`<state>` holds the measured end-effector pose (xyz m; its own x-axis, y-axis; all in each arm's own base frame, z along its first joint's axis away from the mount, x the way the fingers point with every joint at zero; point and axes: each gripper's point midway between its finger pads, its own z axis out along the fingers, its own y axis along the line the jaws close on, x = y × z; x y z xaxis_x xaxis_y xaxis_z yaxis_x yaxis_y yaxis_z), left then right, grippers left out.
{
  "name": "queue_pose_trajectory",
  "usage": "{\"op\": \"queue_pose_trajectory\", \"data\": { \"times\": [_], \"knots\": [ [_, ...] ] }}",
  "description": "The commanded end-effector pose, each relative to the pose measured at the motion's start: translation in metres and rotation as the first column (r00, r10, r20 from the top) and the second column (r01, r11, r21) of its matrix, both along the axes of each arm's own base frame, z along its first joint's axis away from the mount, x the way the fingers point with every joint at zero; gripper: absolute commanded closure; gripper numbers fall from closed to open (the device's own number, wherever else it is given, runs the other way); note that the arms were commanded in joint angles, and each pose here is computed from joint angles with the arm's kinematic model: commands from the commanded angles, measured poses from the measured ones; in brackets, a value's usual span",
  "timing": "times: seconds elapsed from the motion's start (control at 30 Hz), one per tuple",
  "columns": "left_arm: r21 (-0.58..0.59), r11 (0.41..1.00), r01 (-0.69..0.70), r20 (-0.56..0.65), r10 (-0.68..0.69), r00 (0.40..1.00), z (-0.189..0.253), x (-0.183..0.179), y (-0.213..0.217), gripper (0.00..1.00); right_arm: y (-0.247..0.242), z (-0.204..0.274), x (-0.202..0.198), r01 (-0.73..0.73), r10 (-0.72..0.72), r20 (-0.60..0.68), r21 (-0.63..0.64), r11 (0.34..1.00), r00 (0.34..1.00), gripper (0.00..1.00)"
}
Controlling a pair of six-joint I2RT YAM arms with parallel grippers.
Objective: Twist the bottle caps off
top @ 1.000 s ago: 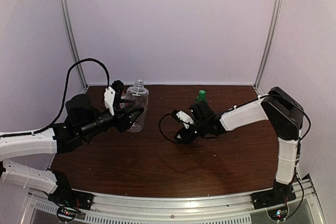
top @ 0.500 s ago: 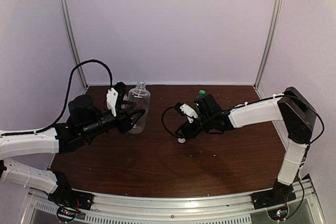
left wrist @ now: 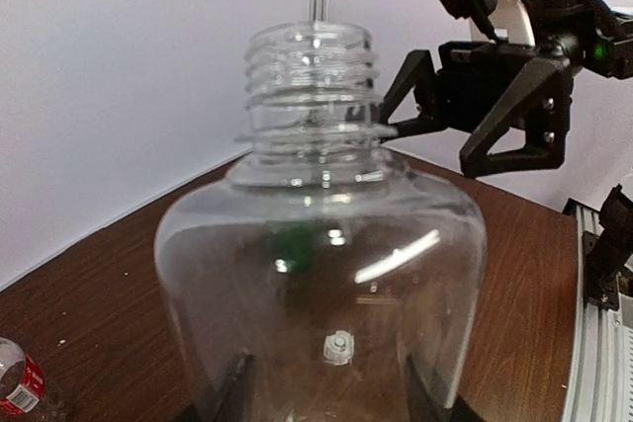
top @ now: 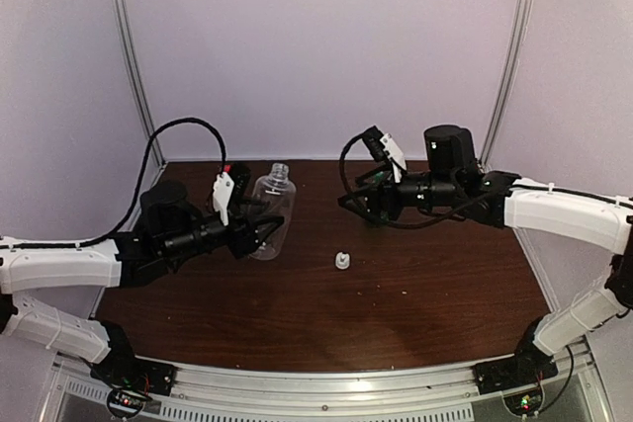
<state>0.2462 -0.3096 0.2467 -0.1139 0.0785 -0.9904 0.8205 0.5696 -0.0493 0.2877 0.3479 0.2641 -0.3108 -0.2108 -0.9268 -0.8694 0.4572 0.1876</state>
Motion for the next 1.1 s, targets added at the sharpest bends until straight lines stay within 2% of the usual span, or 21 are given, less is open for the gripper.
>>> {"op": "queue_pose_trajectory", "data": {
  "times": [0.0, 0.27, 0.6, 0.73, 0.93, 1.07],
  "knots": [
    [-0.064, 0.987, 0.146, 0.062, -0.142, 0.988, 0.017, -0.015, -0.017, 0.58, 0.011, 0.048, -0.031, -0.160, 0.160, 0.010, 0.119, 0.980, 0.987, 0.12],
    [-0.078, 0.942, 0.327, 0.054, -0.324, 0.945, 0.018, -0.036, -0.040, 0.57, 0.033, 0.092, -0.042, -0.253, 0.248, 0.051, 0.198, 0.947, 0.967, 0.10],
    [-0.087, 0.918, 0.386, 0.023, -0.386, 0.922, 0.016, -0.038, -0.053, 0.57, 0.064, 0.082, -0.048, -0.300, 0.303, 0.007, 0.164, 0.940, 0.953, 0.15],
    [-0.087, 0.918, 0.387, 0.019, -0.386, 0.922, 0.014, -0.037, -0.054, 0.57, 0.071, 0.075, -0.052, -0.324, 0.330, -0.011, 0.158, 0.933, 0.944, 0.23],
    [-0.080, 0.923, 0.376, 0.009, -0.376, 0.926, 0.010, -0.035, -0.053, 0.57, 0.077, 0.065, -0.053, -0.335, 0.345, -0.041, 0.156, 0.929, 0.938, 0.47],
    [-0.077, 0.926, 0.369, 0.005, -0.370, 0.929, 0.008, -0.034, -0.053, 0.57, 0.080, 0.063, -0.054, -0.345, 0.356, -0.053, 0.157, 0.925, 0.933, 0.59]
  ]
}}
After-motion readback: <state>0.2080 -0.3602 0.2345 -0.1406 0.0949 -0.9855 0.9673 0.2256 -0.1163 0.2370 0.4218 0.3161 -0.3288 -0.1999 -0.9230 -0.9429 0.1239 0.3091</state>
